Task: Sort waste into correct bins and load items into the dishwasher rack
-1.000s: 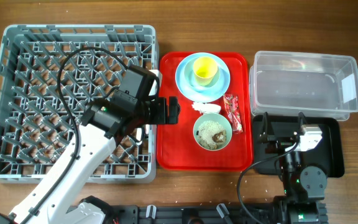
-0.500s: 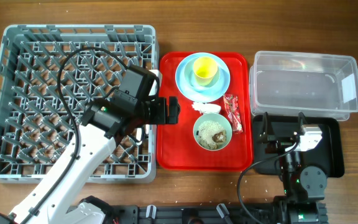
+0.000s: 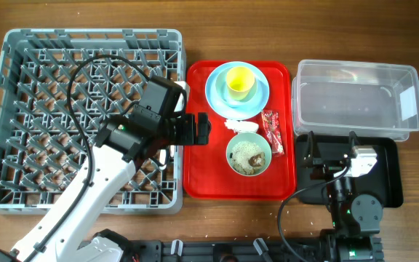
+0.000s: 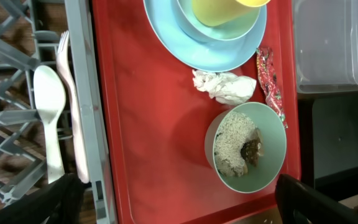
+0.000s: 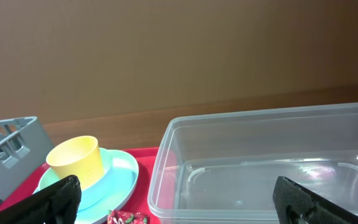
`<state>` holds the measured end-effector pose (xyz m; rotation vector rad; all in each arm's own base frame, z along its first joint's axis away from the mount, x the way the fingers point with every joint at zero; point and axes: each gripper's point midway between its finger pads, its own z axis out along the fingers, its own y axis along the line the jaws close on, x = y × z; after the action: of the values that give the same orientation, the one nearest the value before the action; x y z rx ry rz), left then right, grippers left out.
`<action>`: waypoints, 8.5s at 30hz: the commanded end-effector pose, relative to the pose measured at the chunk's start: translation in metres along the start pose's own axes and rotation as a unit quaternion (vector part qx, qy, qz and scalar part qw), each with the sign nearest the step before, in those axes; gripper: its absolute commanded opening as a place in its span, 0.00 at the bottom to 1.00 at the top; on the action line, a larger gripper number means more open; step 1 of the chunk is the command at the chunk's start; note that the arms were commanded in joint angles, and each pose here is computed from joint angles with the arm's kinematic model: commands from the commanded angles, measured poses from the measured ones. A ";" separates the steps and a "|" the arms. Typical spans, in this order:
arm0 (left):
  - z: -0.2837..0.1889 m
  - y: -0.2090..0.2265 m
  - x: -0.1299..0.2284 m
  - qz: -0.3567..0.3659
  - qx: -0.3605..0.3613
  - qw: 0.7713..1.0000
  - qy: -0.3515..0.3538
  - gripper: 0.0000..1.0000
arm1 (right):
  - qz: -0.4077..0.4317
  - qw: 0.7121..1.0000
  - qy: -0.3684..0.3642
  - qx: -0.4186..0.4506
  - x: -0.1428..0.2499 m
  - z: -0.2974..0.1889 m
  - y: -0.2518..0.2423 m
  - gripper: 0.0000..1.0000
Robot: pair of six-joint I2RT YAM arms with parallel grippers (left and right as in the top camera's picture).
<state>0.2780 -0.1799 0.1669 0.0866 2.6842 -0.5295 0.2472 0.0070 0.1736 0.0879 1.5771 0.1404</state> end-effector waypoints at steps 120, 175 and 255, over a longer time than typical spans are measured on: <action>0.029 -0.051 -0.124 0.025 0.030 0.999 -0.005 0.39 | 0.006 1.000 -0.005 0.006 -0.002 0.000 -0.002 1.00; -0.048 0.061 0.019 -0.166 0.416 0.894 0.030 0.04 | 0.006 1.000 -0.005 0.006 -0.002 0.000 -0.002 1.00; 0.200 -0.157 -0.102 0.143 0.045 0.983 -0.108 0.31 | 0.006 1.000 -0.005 0.006 -0.002 0.000 -0.002 1.00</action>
<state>0.4206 -0.3971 0.1212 0.3832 2.3797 -0.6463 0.2473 0.0071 0.1733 0.0877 1.5783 0.1406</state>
